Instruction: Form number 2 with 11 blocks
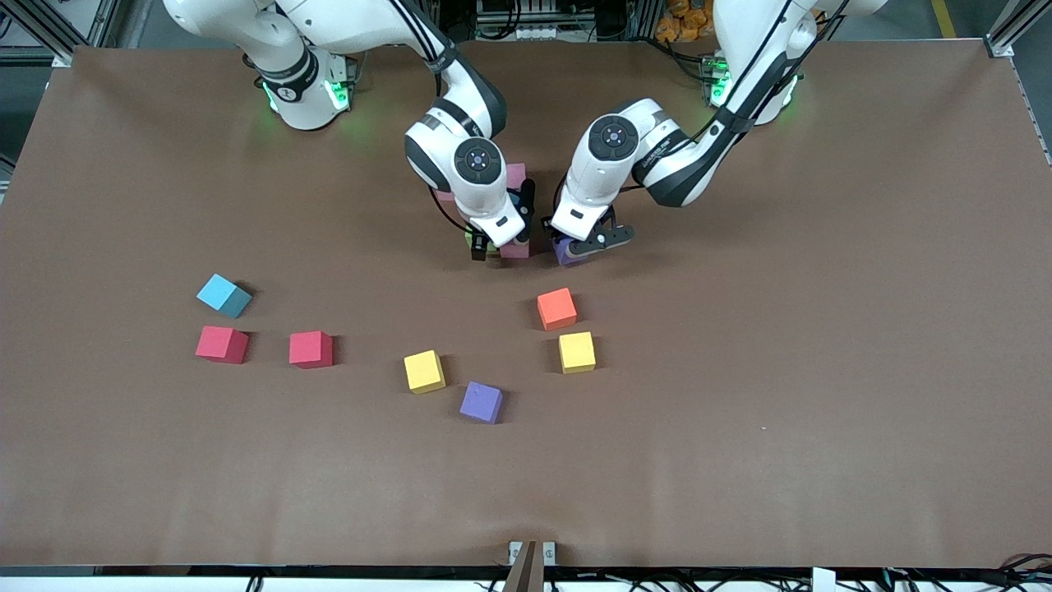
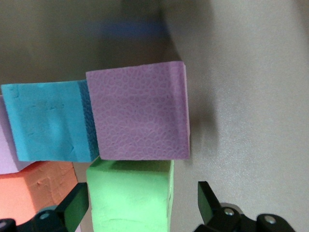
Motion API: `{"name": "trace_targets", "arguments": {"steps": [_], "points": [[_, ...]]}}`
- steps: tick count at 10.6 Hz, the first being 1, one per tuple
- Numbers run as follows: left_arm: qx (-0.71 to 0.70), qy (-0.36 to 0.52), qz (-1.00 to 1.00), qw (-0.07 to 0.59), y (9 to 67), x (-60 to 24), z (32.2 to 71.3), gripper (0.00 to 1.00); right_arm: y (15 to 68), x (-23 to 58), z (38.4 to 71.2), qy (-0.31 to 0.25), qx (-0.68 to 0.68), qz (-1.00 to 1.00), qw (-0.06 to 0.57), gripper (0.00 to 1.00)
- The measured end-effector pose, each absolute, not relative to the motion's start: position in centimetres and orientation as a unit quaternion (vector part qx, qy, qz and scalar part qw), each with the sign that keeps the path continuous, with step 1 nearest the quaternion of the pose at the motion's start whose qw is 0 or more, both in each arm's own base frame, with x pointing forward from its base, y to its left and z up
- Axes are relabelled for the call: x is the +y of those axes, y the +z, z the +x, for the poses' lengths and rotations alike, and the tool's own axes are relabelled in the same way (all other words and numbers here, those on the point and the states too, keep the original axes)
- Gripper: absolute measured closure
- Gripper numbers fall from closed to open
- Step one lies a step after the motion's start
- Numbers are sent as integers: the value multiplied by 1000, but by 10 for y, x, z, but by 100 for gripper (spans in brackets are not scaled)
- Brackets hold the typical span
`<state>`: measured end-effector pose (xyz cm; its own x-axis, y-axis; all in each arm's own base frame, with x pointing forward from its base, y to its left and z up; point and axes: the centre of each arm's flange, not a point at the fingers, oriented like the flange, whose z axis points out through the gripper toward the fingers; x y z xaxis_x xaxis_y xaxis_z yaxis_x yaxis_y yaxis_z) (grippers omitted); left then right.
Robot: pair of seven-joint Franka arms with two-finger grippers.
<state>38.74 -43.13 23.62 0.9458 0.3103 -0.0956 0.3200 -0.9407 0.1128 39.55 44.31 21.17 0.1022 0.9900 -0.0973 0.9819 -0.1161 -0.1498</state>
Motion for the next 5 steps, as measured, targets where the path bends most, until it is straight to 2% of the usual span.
{"name": "trace_targets", "arguments": {"steps": [5], "points": [[166, -38, 984, 57, 251, -434, 402, 48, 227, 441, 395, 101, -662, -743, 23, 0]]}}
